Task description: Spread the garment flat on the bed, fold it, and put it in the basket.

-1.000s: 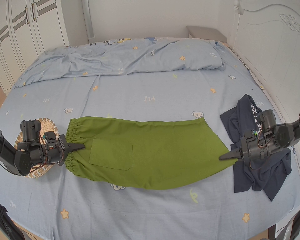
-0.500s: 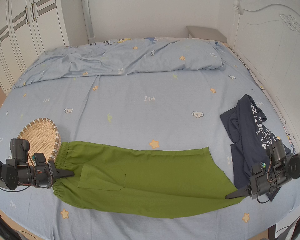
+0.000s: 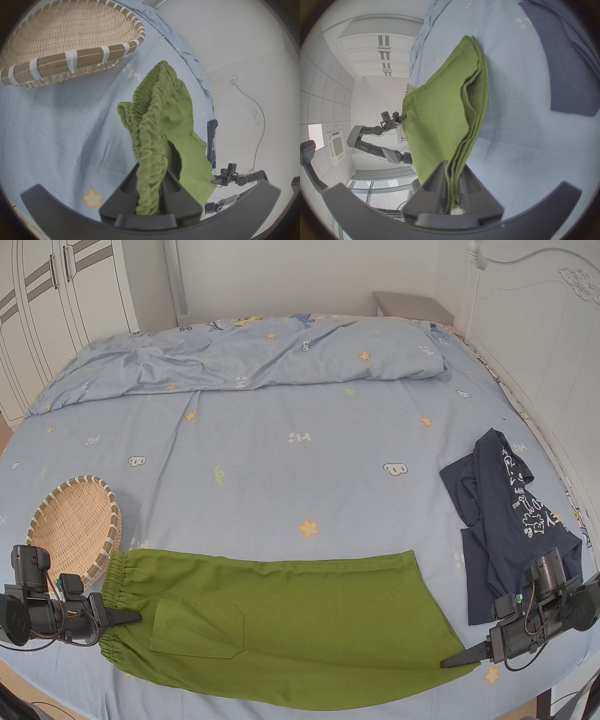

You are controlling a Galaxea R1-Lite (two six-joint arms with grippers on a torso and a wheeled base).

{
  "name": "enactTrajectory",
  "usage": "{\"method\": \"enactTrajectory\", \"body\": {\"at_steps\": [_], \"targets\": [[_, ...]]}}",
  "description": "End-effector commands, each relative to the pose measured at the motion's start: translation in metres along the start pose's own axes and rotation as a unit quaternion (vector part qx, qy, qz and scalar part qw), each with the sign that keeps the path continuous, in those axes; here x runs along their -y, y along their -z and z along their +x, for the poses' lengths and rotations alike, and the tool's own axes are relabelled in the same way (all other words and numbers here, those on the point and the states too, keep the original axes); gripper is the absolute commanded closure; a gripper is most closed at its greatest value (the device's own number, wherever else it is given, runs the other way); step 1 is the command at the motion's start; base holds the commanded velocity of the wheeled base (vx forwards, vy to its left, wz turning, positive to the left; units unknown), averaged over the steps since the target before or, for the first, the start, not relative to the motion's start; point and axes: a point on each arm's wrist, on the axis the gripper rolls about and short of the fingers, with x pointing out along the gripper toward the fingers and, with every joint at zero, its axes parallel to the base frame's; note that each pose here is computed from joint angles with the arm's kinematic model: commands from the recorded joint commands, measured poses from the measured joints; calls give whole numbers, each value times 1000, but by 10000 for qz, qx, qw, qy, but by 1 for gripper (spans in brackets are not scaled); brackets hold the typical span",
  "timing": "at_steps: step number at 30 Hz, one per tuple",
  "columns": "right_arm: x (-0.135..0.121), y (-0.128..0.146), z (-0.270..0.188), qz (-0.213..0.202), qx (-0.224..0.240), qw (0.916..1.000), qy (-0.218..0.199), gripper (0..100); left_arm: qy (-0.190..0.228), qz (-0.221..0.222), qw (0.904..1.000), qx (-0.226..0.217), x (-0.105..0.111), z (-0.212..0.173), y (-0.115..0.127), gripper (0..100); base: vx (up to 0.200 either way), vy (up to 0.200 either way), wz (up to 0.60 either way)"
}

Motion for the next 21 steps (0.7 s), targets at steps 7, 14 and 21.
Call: {"method": "enactTrajectory", "body": {"at_steps": [7,14,21], "targets": [[6,2,5,39,-46,10000,-3,0,-4,23,10000,41,1,-2,-1,100,0,0,0],[-27,-7,-25,-754,829,9936,125,0,-157,464,9985,261,-5,-12,-2,100,0,0,0],[-68,-33,-52,-1191,1663,9782,344,0,-252,545,9969,499,-2,-24,-10,100,0,0,0]]}}
